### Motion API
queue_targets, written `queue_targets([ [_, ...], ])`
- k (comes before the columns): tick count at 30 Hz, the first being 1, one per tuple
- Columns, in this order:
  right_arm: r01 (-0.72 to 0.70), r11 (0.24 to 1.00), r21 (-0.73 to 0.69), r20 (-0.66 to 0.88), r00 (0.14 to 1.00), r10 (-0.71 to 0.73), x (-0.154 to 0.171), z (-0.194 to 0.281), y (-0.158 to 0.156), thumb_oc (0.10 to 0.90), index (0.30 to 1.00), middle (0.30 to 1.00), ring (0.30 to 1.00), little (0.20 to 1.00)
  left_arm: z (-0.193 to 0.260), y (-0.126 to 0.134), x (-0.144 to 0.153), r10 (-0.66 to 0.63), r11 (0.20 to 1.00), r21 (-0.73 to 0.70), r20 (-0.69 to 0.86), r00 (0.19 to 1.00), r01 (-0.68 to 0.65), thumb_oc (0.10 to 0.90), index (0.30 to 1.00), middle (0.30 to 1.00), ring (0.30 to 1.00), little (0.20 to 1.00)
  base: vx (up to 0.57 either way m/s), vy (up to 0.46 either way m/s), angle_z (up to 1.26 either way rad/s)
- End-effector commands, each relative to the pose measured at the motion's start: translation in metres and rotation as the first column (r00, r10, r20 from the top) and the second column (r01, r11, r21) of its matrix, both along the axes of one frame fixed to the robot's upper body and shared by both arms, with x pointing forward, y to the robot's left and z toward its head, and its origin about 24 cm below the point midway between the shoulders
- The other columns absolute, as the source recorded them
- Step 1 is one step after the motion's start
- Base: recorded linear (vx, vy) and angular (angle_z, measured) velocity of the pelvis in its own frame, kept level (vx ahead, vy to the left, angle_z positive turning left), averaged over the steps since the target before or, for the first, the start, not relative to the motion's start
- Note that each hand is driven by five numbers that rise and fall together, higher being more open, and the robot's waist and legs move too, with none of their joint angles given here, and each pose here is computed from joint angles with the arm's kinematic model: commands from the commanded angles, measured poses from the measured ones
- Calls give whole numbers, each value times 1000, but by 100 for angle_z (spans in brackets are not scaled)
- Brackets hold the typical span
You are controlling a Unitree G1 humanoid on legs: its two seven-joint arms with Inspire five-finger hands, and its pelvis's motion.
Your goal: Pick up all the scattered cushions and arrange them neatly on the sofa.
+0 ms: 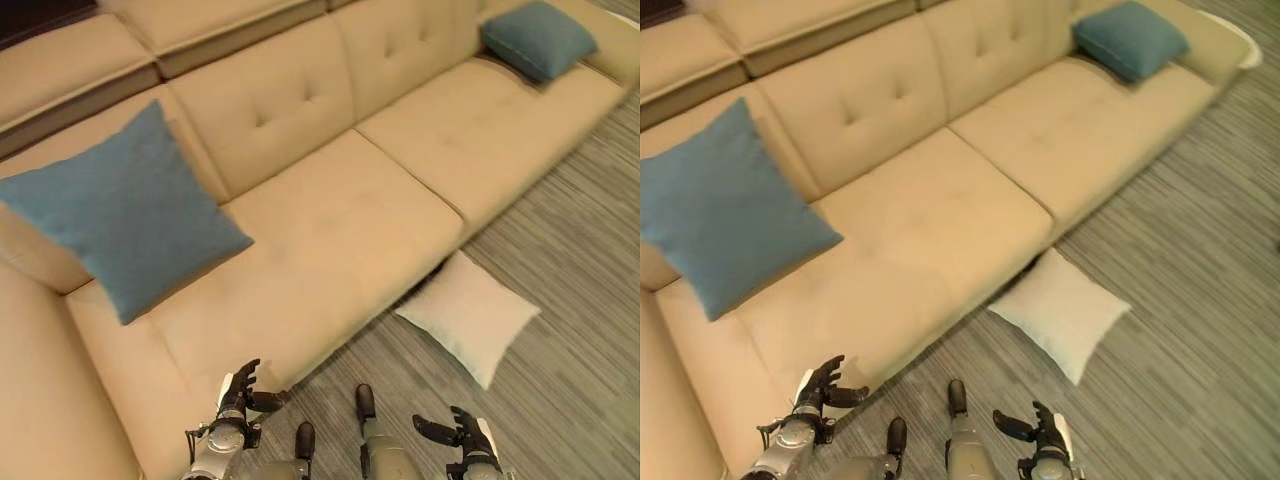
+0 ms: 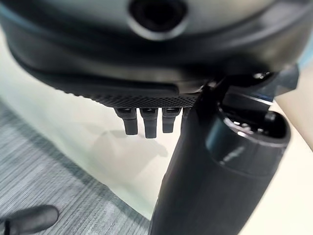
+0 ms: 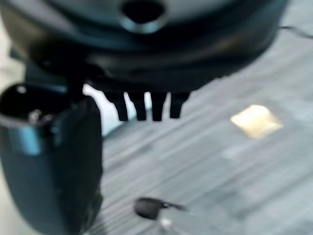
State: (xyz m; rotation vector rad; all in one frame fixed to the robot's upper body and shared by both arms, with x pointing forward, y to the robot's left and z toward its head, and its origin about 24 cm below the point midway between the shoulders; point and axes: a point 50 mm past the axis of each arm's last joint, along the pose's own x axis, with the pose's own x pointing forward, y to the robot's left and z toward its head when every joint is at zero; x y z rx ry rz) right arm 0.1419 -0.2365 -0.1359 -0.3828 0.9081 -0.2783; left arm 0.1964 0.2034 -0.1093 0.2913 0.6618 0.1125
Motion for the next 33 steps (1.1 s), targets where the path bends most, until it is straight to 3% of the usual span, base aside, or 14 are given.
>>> queue_targets([
  [1, -36, 994, -103, 90, 995, 46, 14, 17, -25, 800, 900, 900, 900, 900, -3, 3, -12, -20, 1000, 8, 0, 1000, 20, 800, 900, 900, 900, 900, -116, 22, -82],
  [9, -26, 994, -107, 78, 996, 34, 9, 16, -28, 800, 900, 900, 900, 900, -9, 11, -28, 32, 999, -7, -33, 999, -32, 800, 900, 900, 900, 900, -66, -87, -86],
  [23, 13, 989, -144, 102, 995, 2, 3, 22, -42, 800, 900, 900, 900, 900, -2, -18, -13, -31, 996, -82, 17, 999, 32, 800, 900, 900, 900, 900, 25, -123, -29],
  [33, 17, 993, -120, 69, 998, -8, 0, 16, -34, 800, 900, 900, 900, 900, -4, -11, -16, 4, 997, -80, 4, 1000, -3, 800, 900, 900, 900, 900, 149, 52, -52],
])
